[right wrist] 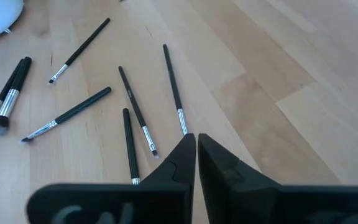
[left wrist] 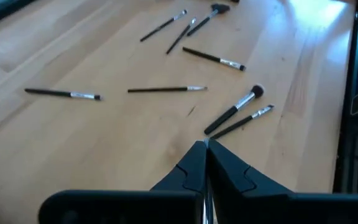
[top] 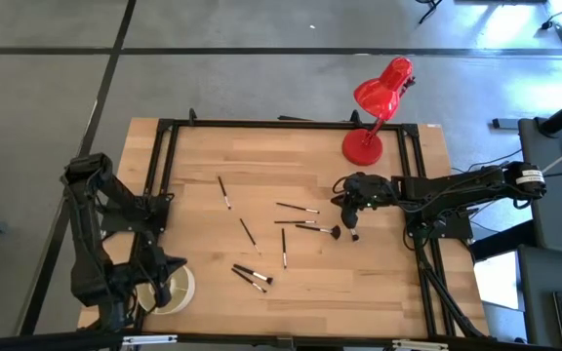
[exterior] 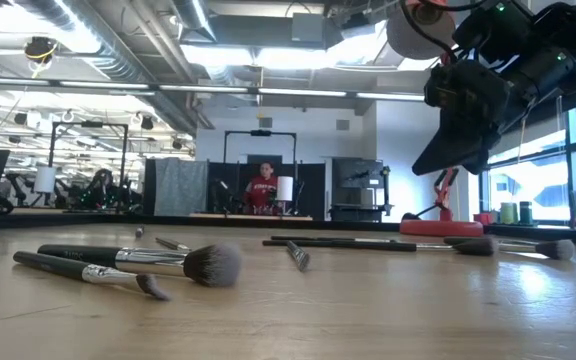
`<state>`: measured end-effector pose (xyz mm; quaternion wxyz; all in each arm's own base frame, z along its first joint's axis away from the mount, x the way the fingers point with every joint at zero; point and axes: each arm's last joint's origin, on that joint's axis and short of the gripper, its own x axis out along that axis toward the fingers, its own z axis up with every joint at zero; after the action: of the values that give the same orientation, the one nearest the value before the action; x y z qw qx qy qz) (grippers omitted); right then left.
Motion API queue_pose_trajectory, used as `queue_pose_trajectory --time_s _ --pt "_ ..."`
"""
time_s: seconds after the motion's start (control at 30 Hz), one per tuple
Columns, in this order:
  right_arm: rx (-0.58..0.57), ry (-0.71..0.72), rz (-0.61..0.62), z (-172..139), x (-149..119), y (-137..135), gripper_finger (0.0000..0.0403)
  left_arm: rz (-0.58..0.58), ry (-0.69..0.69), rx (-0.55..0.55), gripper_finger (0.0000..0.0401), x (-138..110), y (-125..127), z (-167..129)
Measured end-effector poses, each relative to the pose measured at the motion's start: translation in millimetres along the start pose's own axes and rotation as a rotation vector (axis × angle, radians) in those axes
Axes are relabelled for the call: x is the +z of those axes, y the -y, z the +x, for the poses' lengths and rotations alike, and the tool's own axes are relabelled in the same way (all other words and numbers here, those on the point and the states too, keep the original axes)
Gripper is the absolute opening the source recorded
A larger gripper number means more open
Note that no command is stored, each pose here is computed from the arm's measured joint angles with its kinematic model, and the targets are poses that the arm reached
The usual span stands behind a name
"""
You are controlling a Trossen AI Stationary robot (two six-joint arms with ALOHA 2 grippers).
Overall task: Pick & Place Makeup Brushes
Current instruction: Put the black eyeshadow brush into the makeup organizer
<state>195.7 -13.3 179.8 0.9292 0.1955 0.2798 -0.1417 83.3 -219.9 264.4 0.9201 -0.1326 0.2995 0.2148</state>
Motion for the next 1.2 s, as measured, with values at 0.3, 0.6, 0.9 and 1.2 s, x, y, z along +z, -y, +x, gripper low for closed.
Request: queue_pose_trajectory --time_s 0.3,0.6,0.9,1.2 --pt "0.0 0.001 0.001 0.0 0.1 0.0 0.002 -0.002 -0.036 -0.003 0.0008 -14.4 -1.9 10.3" --pt "0.004 0.008 0.001 0.0 1.0 -0.4 0.002 -0.012 -0.049 -0.009 0.0027 -15.6 -0.9 10.7" --pt "0.004 0.008 0.006 0.0 1.0 -0.4 0.002 -0.007 -0.095 -0.008 0.0065 -18.6 -0.7 8.6" --pt "0.034 0.074 0.019 -0.4 7.4 -3.4 0.002 0.014 -0.073 0.116 0.0084 6.8 -14.9 19.9"
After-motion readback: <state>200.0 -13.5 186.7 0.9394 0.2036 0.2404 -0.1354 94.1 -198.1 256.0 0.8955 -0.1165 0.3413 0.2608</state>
